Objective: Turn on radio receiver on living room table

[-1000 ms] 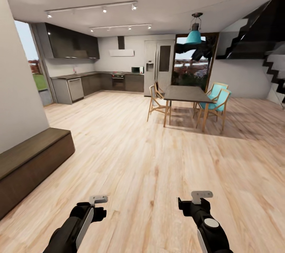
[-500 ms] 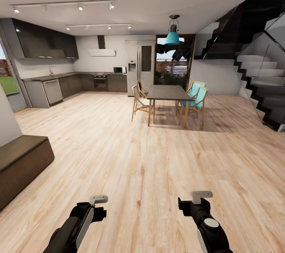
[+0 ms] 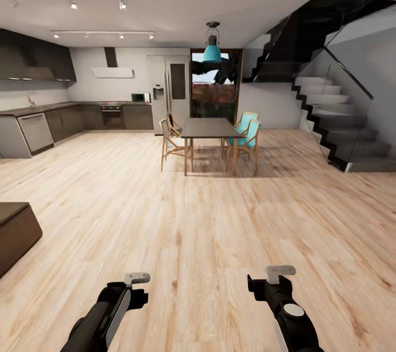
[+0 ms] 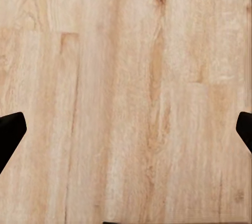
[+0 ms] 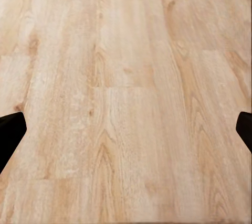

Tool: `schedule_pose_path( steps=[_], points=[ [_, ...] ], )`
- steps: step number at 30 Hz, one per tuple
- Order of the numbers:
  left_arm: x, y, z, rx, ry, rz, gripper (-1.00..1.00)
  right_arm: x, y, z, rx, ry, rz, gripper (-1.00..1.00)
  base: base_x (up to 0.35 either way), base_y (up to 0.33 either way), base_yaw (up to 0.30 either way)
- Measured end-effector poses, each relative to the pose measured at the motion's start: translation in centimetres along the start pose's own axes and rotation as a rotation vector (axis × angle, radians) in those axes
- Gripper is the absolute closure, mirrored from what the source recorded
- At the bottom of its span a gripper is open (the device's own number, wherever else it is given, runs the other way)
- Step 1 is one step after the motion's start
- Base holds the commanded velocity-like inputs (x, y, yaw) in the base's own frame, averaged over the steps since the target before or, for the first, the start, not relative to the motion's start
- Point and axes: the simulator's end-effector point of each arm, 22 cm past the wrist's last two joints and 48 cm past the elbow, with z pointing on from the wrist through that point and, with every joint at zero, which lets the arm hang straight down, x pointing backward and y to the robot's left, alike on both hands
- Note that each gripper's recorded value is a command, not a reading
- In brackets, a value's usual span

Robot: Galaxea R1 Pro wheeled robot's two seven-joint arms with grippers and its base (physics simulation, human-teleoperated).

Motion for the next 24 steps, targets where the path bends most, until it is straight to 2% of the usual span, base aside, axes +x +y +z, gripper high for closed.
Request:
schedule_pose_path(
  steps=[24],
  points=[
    [0.13, -0.09, 0.06, 0.001, 0.002, 0.004, -1.0, 0.01, 0.0, 0.0, 0.0, 0.0, 0.0, -1.0, 0.0, 0.0, -0.284]
  ],
)
